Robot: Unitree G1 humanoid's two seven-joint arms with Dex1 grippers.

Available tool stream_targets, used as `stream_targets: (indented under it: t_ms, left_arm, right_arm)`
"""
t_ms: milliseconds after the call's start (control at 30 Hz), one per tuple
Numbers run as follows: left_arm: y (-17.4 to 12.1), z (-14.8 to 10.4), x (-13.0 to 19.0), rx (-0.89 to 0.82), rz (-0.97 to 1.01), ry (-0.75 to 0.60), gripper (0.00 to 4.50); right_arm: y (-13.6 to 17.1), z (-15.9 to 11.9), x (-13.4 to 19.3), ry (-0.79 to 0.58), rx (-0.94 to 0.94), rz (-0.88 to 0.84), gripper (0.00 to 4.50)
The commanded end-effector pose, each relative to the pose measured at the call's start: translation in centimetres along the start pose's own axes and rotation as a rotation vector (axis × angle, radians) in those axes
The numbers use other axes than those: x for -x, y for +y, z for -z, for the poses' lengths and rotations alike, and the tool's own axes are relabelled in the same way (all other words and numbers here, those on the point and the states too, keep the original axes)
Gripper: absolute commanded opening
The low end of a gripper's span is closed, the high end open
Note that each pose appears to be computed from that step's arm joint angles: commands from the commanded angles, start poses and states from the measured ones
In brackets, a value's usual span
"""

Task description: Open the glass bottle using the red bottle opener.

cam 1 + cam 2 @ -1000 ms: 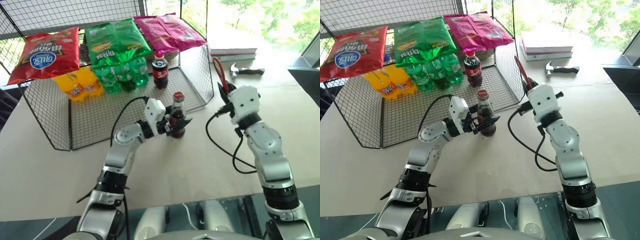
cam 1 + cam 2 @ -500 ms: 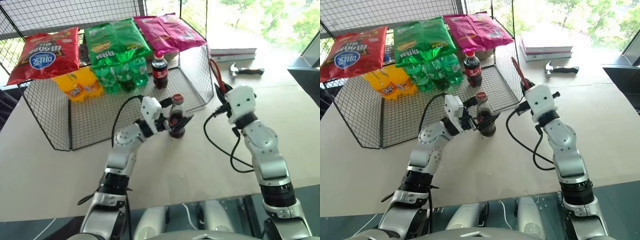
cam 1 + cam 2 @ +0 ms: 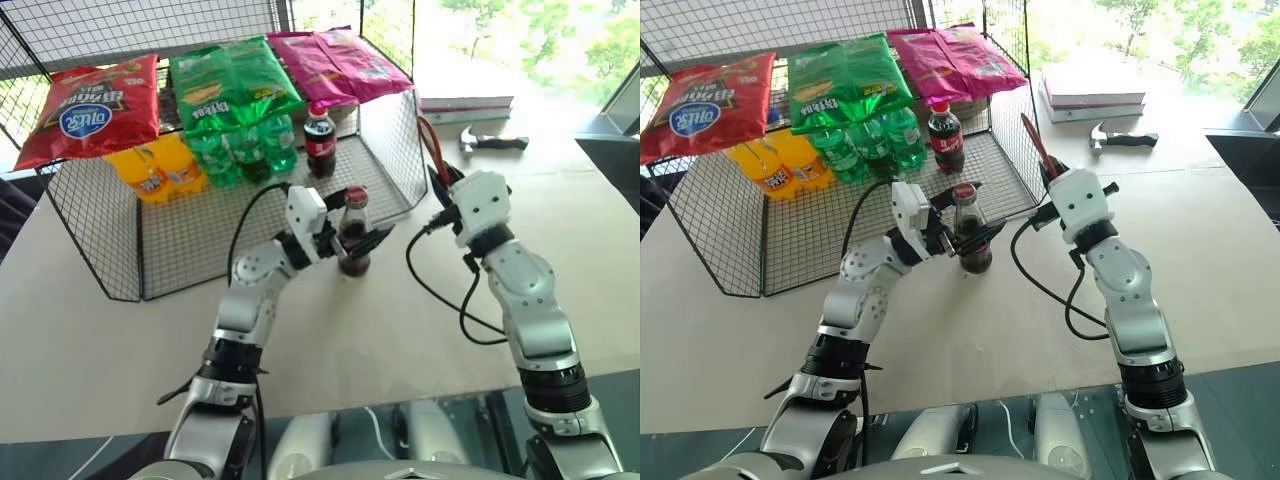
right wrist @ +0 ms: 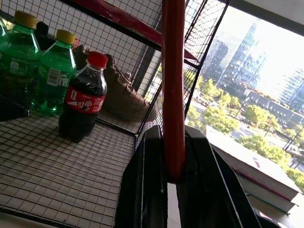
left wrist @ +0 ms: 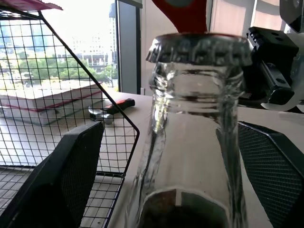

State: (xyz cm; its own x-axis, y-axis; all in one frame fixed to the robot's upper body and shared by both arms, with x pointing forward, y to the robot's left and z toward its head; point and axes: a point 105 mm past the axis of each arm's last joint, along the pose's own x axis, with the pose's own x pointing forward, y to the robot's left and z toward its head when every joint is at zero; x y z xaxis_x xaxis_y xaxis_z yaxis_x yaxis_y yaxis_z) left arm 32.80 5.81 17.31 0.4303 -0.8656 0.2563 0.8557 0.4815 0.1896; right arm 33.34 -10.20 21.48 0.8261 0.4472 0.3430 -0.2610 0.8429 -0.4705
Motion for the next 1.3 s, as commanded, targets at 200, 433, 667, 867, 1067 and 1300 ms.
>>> stream_targets:
  t_ms: [200,433,667,867,1067,1300]
  left_arm:
    - [-0.4,-0.7,-0.4,-0.034,0.036,-0.021,2.79]
    - [-0.4,-0.7,-0.4,-0.037,0.034,-0.02,2.24]
    - [-0.3,-0.7,-0.4,-0.038,0.031,-0.017,2.24]
    - [-0.4,-0.7,-0.4,-0.032,0.031,-0.017,2.24]
    - [-0.4,-0.5,-0.6,-0.026,0.037,-0.014,2.24]
    - [-0.4,-0.4,-1.0,-0.02,0.038,-0.016,2.24]
  right_arm:
    - [1.2,-2.1,-0.8,-0.085,0.052,-0.057,0.0]
    - [3.3,-1.4,-0.4,-0.084,0.163,-0.163,0.0]
    - [5.6,0.2,0.5,-0.092,0.371,-0.312,0.0]
    - [7.1,1.1,0.8,-0.14,0.5,-0.369,0.0]
    - [8.2,1.3,0.1,-0.216,0.561,-0.36,0.0]
    - [10.1,1.4,-0.8,-0.32,0.601,-0.367,0.0]
